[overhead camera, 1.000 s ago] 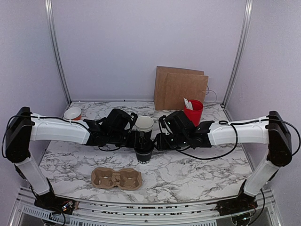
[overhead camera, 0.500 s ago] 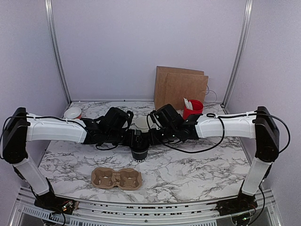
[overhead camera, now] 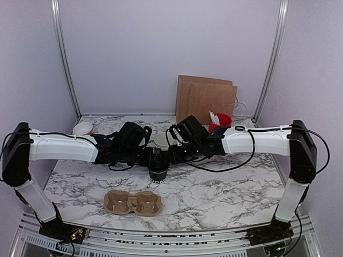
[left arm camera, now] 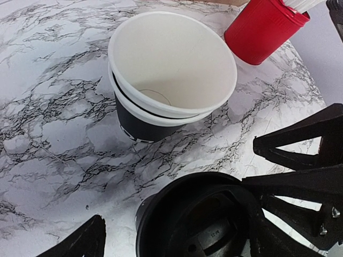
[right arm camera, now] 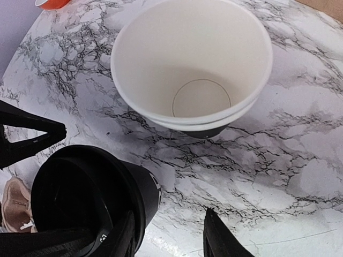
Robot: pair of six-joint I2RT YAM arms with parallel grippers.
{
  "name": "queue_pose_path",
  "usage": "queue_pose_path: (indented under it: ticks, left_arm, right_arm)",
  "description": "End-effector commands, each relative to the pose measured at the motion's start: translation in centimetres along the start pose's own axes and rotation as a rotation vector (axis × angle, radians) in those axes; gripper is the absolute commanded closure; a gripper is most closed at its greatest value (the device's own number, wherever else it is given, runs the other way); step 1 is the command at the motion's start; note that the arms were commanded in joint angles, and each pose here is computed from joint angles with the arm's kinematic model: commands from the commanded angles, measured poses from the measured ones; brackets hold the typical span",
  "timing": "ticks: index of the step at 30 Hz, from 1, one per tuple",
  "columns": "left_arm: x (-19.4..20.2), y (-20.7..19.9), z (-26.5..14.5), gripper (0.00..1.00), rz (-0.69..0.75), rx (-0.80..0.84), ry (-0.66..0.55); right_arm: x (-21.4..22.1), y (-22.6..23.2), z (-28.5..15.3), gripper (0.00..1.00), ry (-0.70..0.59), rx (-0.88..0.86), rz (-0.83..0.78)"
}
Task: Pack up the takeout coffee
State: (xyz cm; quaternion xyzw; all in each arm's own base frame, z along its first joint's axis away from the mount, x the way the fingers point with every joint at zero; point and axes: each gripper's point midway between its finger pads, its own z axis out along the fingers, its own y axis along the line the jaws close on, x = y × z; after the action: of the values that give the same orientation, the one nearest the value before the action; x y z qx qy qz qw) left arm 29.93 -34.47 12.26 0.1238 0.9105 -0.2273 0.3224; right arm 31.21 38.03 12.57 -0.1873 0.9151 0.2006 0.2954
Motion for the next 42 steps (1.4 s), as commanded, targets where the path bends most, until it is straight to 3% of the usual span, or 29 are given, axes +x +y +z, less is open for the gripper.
queue_pose_path:
  ticks: [1,20,33,42]
  left_arm:
    - [0.8,0.8,-0.6,0.07,0.013,-0.026,0.034]
    - [1.9,1.1,-0.1,0.07,-0.05,-0.005,0.042]
    - [2.9,2.1,0.0,0.07,-0.084,-0.037,0.046]
    - [3.1,2.2,0.1,0.07,-0.084,-0.038,0.05]
  right_arm:
    - [-1.0,0.5,-1.9,0.57,-0.021,-0.037,0.011]
    - [2.3,0.9,-2.2,0.6,0.05,-0.059,0.053]
    - [-0.4,2.0,-3.9,0.61,-0.04,-0.057,0.04]
    - [0.7,2.7,-2.4,0.61,-0.02,-0.078,0.044]
